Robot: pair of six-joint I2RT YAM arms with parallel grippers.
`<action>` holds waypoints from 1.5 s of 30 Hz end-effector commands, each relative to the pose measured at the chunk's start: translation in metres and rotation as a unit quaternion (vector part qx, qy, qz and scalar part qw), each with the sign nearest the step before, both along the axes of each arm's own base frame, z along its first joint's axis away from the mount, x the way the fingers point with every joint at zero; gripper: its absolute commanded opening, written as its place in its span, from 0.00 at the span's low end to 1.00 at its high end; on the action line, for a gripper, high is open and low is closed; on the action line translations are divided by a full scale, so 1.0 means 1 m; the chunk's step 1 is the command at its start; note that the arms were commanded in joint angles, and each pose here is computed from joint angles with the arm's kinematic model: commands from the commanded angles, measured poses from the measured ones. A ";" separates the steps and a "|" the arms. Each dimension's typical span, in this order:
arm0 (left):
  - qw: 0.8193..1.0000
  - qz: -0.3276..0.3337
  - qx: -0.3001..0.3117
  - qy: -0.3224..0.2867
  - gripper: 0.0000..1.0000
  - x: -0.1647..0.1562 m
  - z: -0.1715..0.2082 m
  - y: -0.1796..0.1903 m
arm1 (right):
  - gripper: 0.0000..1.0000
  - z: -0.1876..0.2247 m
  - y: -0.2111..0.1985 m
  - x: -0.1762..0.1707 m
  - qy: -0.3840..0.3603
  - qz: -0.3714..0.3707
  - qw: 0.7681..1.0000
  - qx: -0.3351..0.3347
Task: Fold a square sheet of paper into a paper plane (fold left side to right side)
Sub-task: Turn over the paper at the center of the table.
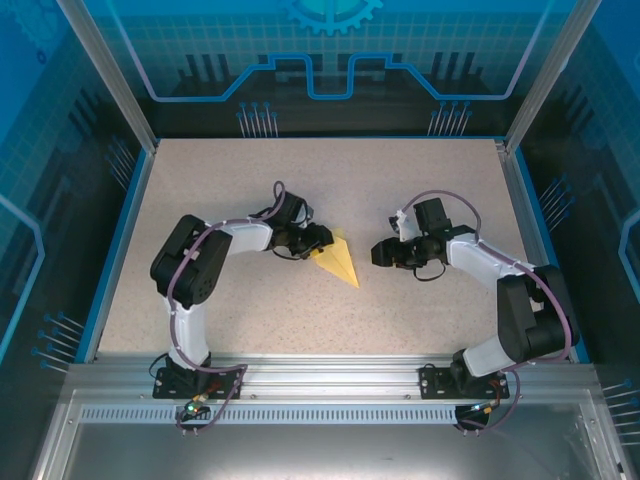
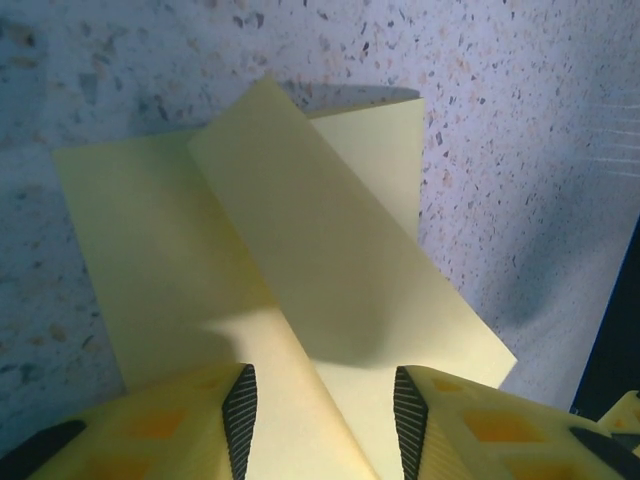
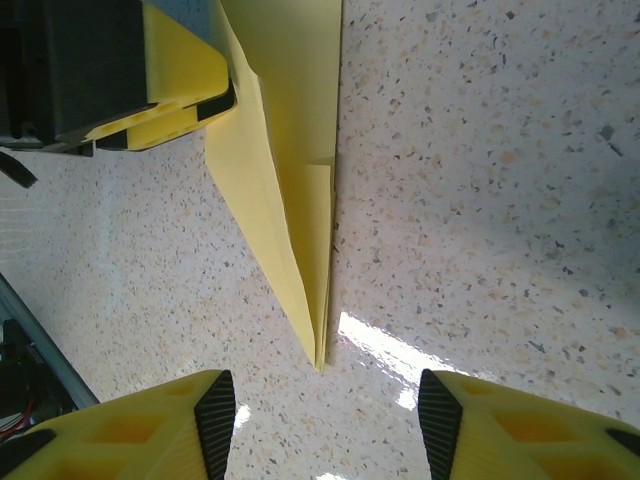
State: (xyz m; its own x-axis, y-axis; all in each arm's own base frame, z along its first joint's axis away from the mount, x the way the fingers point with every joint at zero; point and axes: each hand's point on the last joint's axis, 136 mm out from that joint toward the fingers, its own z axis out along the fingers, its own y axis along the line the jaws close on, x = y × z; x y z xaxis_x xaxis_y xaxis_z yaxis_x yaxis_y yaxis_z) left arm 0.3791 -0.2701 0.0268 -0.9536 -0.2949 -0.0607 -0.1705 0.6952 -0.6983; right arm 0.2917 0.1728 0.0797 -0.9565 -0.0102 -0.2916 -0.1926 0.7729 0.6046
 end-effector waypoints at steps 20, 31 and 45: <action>0.997 -0.031 -0.038 -0.063 0.12 0.021 0.043 -0.026 | 0.69 0.016 -0.012 0.004 -0.021 -0.039 0.995 0.089; 0.925 -0.140 -0.090 -0.341 0.03 0.012 0.235 -0.035 | 1.00 0.100 -0.035 0.023 -0.138 -0.051 0.965 0.219; 0.820 -0.185 -0.174 -0.513 0.04 -0.054 0.368 -0.025 | 0.99 0.196 0.031 -0.018 -0.296 0.151 0.900 0.281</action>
